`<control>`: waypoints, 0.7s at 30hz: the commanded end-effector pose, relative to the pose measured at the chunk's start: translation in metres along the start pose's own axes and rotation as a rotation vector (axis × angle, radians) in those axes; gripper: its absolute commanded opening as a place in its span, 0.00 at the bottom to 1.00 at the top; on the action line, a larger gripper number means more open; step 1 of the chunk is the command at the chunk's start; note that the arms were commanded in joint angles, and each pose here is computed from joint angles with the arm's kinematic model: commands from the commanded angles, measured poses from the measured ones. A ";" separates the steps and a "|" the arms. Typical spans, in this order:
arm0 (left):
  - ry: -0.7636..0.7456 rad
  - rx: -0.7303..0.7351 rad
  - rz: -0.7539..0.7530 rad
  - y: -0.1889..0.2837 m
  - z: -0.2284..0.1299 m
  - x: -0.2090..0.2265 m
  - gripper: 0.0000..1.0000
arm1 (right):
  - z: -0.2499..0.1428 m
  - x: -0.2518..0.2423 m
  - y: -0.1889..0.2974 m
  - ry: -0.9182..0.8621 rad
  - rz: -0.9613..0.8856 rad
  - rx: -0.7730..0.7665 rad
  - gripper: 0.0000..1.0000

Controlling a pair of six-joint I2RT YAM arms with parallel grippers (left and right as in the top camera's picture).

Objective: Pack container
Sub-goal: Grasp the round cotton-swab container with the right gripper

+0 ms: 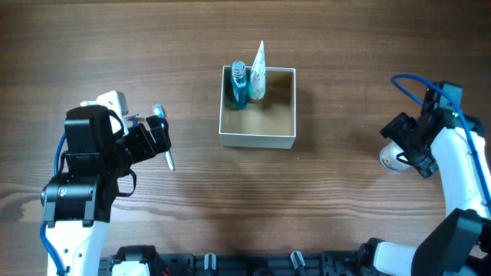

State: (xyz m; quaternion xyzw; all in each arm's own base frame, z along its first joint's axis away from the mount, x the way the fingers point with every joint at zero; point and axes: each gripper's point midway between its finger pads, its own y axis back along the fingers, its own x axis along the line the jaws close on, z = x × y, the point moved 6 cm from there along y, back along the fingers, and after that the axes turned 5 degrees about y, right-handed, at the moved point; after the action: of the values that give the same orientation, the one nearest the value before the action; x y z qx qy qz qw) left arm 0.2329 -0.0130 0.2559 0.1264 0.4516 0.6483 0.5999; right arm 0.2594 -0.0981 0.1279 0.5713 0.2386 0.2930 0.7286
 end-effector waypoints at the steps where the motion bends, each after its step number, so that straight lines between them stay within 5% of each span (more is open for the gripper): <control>1: 0.000 -0.005 -0.027 0.004 0.004 -0.006 1.00 | -0.008 -0.002 -0.017 0.003 0.005 -0.002 1.00; 11: 0.000 -0.004 -0.026 0.004 0.003 -0.006 1.00 | 0.000 -0.008 -0.021 -0.002 -0.055 -0.077 0.98; 16: 0.000 -0.002 -0.025 0.004 0.003 -0.005 1.00 | 0.000 -0.008 -0.021 0.024 -0.056 -0.075 0.72; 21: 0.000 0.002 -0.024 0.004 0.002 -0.005 1.00 | 0.000 -0.008 -0.021 0.024 -0.057 -0.072 0.66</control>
State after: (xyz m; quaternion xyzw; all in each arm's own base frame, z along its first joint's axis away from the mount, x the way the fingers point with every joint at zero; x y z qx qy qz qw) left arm 0.2321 -0.0130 0.2553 0.1281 0.4532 0.6479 0.5987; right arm 0.2584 -0.1050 0.1087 0.5385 0.2452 0.2938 0.7507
